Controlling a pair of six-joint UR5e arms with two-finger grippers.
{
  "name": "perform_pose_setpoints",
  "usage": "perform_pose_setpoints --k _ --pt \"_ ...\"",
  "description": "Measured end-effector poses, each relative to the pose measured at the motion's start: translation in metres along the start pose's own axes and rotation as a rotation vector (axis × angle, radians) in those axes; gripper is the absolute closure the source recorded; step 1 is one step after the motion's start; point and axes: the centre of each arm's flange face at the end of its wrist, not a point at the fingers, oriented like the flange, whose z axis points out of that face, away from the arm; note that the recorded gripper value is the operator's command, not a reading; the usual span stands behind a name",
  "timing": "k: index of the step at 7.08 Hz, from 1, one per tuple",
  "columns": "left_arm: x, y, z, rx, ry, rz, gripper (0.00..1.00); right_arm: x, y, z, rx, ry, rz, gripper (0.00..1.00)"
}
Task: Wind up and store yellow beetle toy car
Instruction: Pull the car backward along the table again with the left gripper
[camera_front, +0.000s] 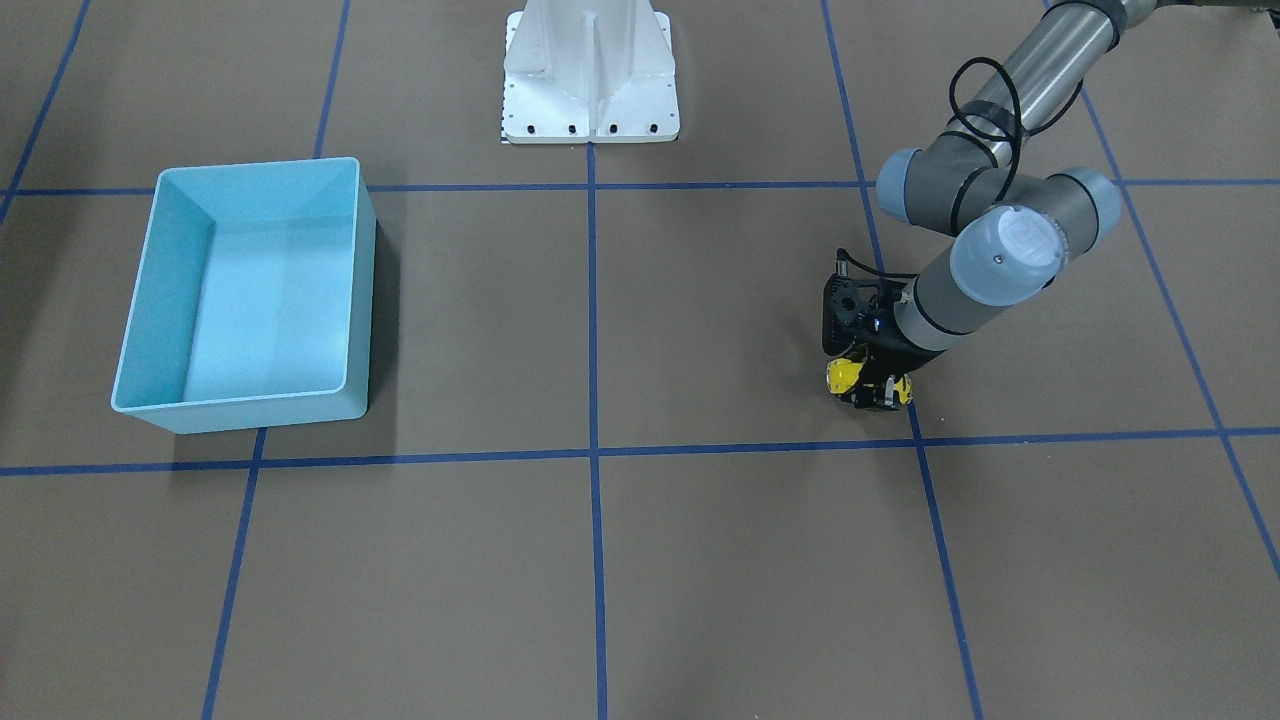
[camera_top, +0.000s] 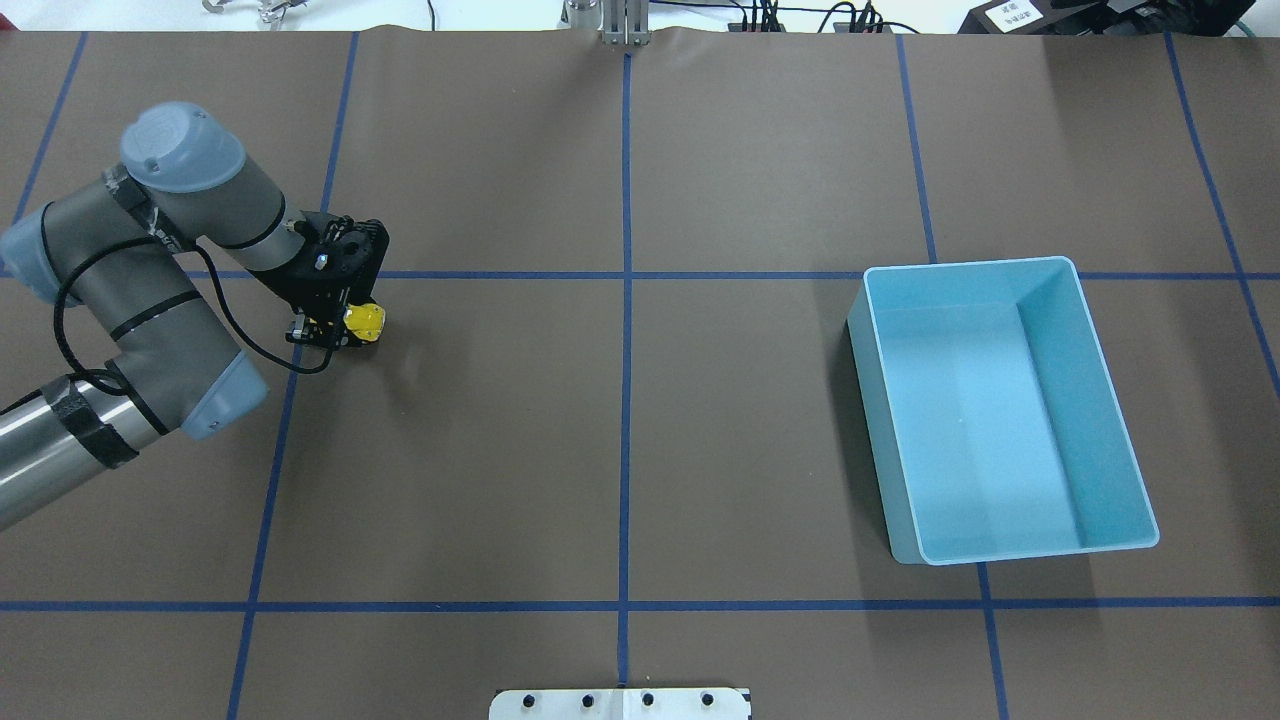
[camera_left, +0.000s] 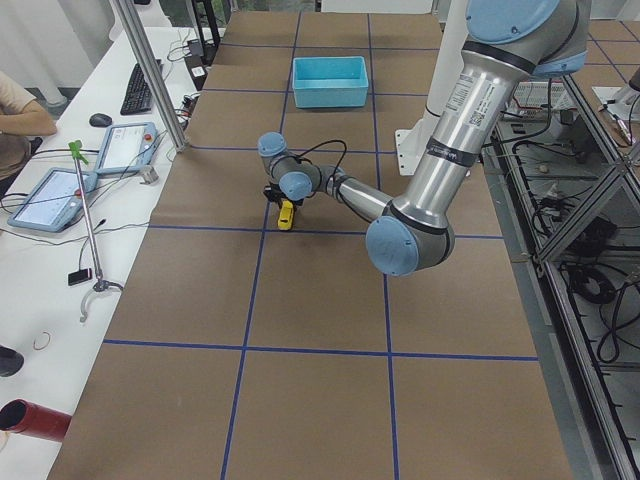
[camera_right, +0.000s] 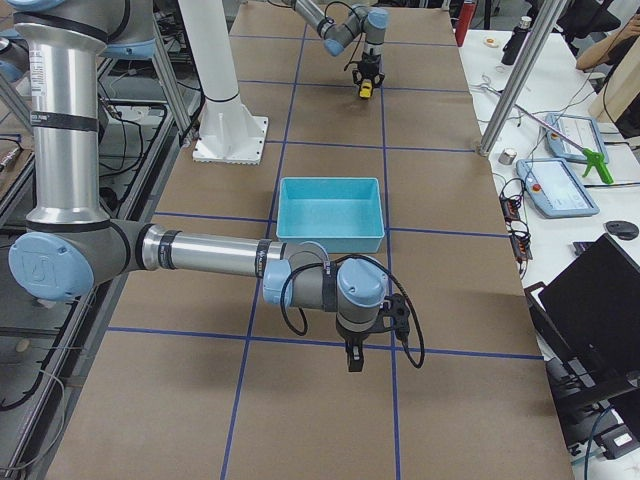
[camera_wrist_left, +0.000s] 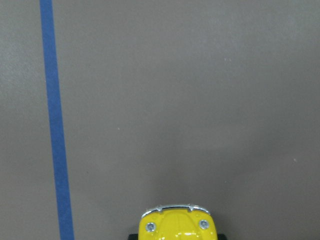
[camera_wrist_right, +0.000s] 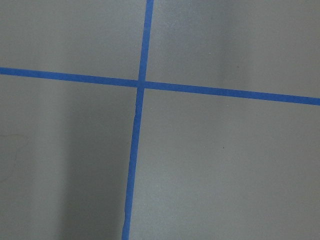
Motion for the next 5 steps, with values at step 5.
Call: perform_pose_setpoints --k 5 --pt "0.012 0.033 0.004 0.012 -0.027 0.039 1.0 -0.008 -0.015 -0.012 0.021 0.024 -0.009 0.0"
